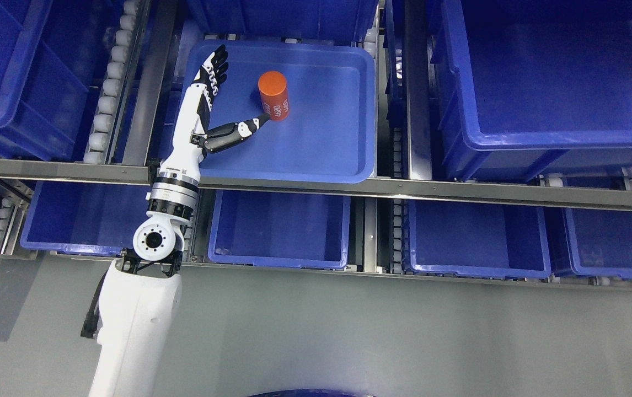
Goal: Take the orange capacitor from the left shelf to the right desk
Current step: 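Reach the left hand toward the orange capacitor in the blue bin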
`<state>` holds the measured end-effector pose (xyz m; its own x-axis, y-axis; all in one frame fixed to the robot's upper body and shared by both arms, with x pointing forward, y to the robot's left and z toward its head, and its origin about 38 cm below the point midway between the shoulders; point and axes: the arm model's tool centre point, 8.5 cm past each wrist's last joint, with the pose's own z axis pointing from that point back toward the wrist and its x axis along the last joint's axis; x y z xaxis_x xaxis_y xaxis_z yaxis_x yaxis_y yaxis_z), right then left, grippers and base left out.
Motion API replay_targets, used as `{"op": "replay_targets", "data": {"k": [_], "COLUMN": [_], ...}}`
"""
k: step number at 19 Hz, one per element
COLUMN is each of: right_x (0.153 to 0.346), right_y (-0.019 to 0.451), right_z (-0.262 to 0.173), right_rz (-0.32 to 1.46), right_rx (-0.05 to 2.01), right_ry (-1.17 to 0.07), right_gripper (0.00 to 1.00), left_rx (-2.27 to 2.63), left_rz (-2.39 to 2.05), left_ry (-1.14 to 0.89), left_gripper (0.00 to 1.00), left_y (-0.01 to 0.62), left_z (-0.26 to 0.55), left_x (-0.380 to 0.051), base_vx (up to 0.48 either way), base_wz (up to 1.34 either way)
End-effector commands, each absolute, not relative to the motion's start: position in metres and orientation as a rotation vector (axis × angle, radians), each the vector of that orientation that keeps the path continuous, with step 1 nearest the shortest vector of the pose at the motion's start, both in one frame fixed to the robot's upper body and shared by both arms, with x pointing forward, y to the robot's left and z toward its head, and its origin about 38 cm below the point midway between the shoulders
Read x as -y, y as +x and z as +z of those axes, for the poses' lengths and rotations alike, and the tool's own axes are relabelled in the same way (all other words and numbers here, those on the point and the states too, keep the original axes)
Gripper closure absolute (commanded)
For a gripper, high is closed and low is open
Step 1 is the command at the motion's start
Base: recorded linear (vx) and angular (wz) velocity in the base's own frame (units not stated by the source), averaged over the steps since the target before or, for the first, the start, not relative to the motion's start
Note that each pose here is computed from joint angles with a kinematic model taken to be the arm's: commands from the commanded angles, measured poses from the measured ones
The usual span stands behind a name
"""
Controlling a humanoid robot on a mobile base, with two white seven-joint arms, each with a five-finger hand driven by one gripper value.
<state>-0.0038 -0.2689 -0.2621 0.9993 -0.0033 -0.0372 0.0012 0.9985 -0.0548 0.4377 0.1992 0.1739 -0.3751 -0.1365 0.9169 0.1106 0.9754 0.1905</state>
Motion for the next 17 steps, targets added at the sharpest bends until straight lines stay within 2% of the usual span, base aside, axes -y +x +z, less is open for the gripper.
{"op": "replay_targets", "data": {"k": [1,8,17], "right_x": [0.28,0.28,0.28], "right_y": [-0.001,-0.001,-0.001], "right_z": [-0.262,-0.262,-0.262], "right_rz": [-0.012,-0.012,-0.012], "right_rx": [-0.016,-0.016,-0.016], "right_ry": [-0.073,-0.073,-0.073], "right_gripper": [0.0,0.0,0.0], "left_rx": [1.94,1.823,1.759], "left_rz": [-0.314,-0.384,-0.421], "left_ry": [-0.005,-0.048,-0.005], "left_gripper": [0.0,0.0,0.01], "left_y": [0.43,0.435,0.49], "left_z": [0.173,0.154,0.164], "left_x": [-0.188,-0.162,-0.164], "base_vx": [0.098,0.068,0.011], "base_wz": [0.0,0.01,0.0]}}
